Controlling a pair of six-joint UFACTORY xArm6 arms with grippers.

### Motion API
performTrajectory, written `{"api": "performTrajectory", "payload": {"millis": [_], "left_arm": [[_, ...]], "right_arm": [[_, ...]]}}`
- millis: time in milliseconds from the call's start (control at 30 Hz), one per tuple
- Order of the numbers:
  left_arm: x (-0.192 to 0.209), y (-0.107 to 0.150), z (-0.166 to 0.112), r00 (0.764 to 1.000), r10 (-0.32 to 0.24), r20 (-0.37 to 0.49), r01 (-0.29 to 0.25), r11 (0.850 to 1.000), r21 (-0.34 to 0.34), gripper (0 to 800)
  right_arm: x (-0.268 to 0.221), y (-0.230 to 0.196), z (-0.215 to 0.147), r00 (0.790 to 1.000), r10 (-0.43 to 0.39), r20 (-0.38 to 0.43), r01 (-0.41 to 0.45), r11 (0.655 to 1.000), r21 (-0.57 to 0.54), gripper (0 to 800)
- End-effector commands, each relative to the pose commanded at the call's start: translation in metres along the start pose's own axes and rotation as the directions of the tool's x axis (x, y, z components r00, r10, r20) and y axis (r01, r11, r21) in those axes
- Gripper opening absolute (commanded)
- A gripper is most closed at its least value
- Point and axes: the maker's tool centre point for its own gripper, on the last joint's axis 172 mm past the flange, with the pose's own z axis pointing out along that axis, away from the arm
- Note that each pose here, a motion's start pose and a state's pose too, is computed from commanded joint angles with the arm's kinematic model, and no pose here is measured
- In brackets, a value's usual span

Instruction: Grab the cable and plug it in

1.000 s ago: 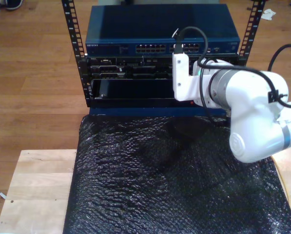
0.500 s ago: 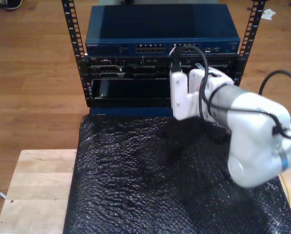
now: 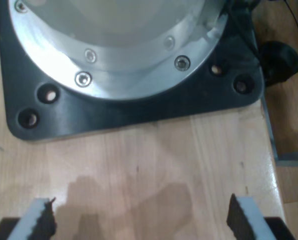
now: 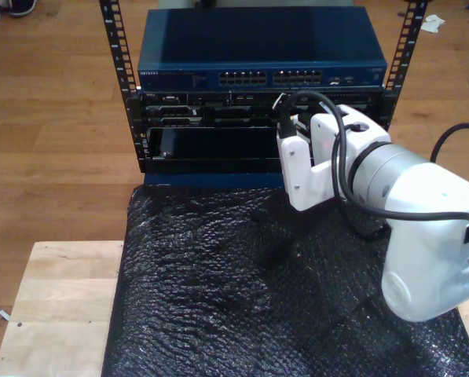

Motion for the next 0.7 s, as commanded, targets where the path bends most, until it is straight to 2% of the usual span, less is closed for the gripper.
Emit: {"api": "performTrajectory", "payload": {"millis": [267,700], "left_arm": [[0.0,0.0,0.0,1.0,0.0,0.0,0.0,1.0,0.0,800],[0.0,0.0,0.0,1.0,0.0,0.0,0.0,1.0,0.0,800]], "right_arm": [[0.001,0.014,0.002,1.0,0.0,-0.003,0.0,1.0,-0.02,0],[0.002,0.004,0.025,1.0,-0.029,-0.008,0.029,1.0,0.002,0]]}}
